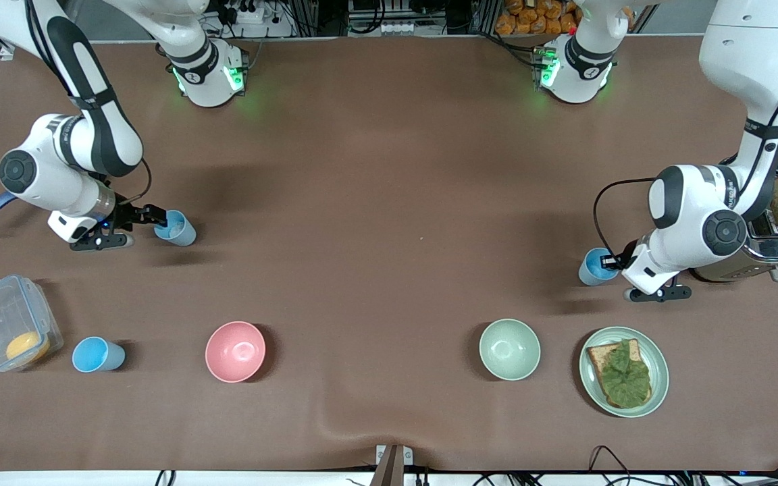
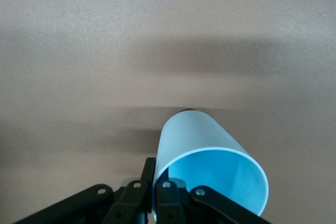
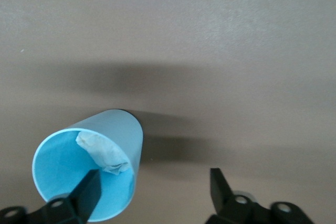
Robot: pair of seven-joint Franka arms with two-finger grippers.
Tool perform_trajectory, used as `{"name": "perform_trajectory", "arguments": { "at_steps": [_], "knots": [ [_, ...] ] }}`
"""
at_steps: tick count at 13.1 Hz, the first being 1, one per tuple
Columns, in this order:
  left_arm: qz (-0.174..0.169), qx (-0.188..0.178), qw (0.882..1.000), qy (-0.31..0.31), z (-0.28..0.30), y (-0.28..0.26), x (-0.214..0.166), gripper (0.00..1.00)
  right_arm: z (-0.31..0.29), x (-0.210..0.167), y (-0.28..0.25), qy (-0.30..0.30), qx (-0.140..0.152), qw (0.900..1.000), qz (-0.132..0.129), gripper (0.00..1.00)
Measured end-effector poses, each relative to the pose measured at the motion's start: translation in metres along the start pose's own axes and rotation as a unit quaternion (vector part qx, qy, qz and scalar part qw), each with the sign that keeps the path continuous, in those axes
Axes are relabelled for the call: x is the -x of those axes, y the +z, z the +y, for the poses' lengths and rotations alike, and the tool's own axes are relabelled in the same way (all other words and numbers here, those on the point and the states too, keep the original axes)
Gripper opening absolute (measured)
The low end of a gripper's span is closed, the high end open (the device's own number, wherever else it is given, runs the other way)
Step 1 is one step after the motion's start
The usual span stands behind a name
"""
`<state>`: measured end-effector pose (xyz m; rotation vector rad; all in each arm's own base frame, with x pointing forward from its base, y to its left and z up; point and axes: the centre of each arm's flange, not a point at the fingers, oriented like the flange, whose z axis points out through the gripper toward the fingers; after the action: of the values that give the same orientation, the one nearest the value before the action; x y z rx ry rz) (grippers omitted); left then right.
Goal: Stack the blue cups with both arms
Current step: 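Close the right gripper around the blue cup near the saucepan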
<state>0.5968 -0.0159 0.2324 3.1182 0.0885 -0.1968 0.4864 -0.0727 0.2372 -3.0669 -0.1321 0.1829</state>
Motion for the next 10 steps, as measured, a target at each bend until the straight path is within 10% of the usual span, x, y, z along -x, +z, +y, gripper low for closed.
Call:
{"name": "perform_trajectory", "arguments": {
  "at_steps": [7,10],
  "knots": [
    [-0.001,0.0,1.0,0.001,0.002,0.001,0.0,0.04,-0.01,-0.005,0.014,-0.004,-0.006,1.0,-0.004,0.03],
    [-0.001,0.0,1.0,0.001,0.003,0.001,0.0,0.04,-0.014,-0.018,0.0,-0.011,-0.002,1.0,0.013,0.03]
  ]
}}
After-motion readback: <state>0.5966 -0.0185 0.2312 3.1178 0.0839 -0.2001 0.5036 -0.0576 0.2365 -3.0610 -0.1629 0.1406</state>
